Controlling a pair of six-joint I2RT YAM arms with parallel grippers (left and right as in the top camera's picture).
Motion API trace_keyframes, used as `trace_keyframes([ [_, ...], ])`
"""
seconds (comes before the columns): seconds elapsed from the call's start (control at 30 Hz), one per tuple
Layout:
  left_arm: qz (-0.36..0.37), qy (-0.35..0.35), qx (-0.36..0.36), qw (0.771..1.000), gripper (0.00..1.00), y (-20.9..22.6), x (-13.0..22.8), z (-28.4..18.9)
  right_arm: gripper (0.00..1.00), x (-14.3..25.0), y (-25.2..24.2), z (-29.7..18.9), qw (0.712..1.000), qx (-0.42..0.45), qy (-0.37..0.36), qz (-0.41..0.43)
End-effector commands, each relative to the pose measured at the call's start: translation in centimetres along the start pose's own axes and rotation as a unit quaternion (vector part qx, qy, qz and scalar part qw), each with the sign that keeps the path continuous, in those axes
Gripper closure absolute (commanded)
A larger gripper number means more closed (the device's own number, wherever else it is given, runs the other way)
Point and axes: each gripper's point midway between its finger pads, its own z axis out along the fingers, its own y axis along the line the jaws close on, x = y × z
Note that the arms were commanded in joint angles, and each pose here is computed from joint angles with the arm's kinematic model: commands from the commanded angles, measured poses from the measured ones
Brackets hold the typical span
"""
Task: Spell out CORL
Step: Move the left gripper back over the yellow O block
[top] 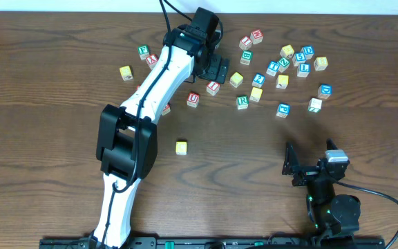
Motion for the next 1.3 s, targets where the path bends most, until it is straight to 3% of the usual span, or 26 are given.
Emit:
trace_keyframes([
  [0.0,0.003,-0.011,0.006,1.000,0.02,-1.0,-0.7,-0.5,0.01,0.0,-0.2,0.0,1.000,0.003,-0.001,-0.006],
  [0.27,0.009,-0.039,0.025,0.999,0.02,-2.5,-2.0,-0.6,0.01,0.0,-0.2,0.0,1.000,0.003,-0.001,-0.006],
  [0.37,-0.032,-0.049,-0.014,0.998,0.02,-1.0,-2.4,-0.6,0.01,0.0,-0.2,0.0,1.000,0.003,-0.001,-0.006],
  [0.9,-0.040,-0.077,-0.053,0.995,0.02,0.9,-3.7,-0.6,0.01,0.0,-0.2,0.0,1.000,0.003,-0.001,-0.006],
  [1.27,-0.041,-0.046,-0.060,0.996,0.02,1.8,-2.3,4.4,0.01,0.0,-0.2,0.0,1.000,0.003,-0.001,-0.006],
])
